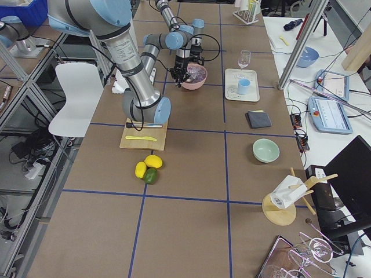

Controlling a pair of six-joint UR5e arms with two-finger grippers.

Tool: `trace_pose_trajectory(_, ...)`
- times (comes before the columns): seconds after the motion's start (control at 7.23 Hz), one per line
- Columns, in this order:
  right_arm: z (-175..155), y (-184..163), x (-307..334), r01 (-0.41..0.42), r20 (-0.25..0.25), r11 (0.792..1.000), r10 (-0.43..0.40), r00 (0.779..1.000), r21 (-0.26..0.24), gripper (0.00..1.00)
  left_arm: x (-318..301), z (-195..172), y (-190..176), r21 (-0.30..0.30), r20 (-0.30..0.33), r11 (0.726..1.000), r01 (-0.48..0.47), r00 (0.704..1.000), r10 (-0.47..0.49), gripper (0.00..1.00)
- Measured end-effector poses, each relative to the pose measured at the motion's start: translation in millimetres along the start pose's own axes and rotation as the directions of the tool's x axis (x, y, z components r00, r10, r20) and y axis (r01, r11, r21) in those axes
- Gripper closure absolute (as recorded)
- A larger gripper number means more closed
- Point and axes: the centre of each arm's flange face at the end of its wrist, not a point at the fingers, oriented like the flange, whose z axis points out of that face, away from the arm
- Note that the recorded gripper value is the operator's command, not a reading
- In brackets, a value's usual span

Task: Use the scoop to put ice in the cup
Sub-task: 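Dig the scoop into the ice with right gripper while left steadies the bowl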

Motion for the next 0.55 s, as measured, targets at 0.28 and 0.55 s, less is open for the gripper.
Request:
trace_pose_trajectory(0.28, 6.4, 3.2, 6.5, -0.005, 0.038, 1.000, 0.004, 0.999, 0.017, 1.00, 0.1, -1.0, -1.0, 0.002, 0.001, 1.000, 0.000, 1.000, 0.000, 0.00)
trace_pose_trajectory(0.55, 5.1, 4.9, 10.2, -0.011, 0.062, 0.999, 0.009, 0.998, 0.037, 1.00, 0.6, -1.2, -1.6, 0.003, 0.000, 1.000, 0.002, 1.000, -0.002, 0.00)
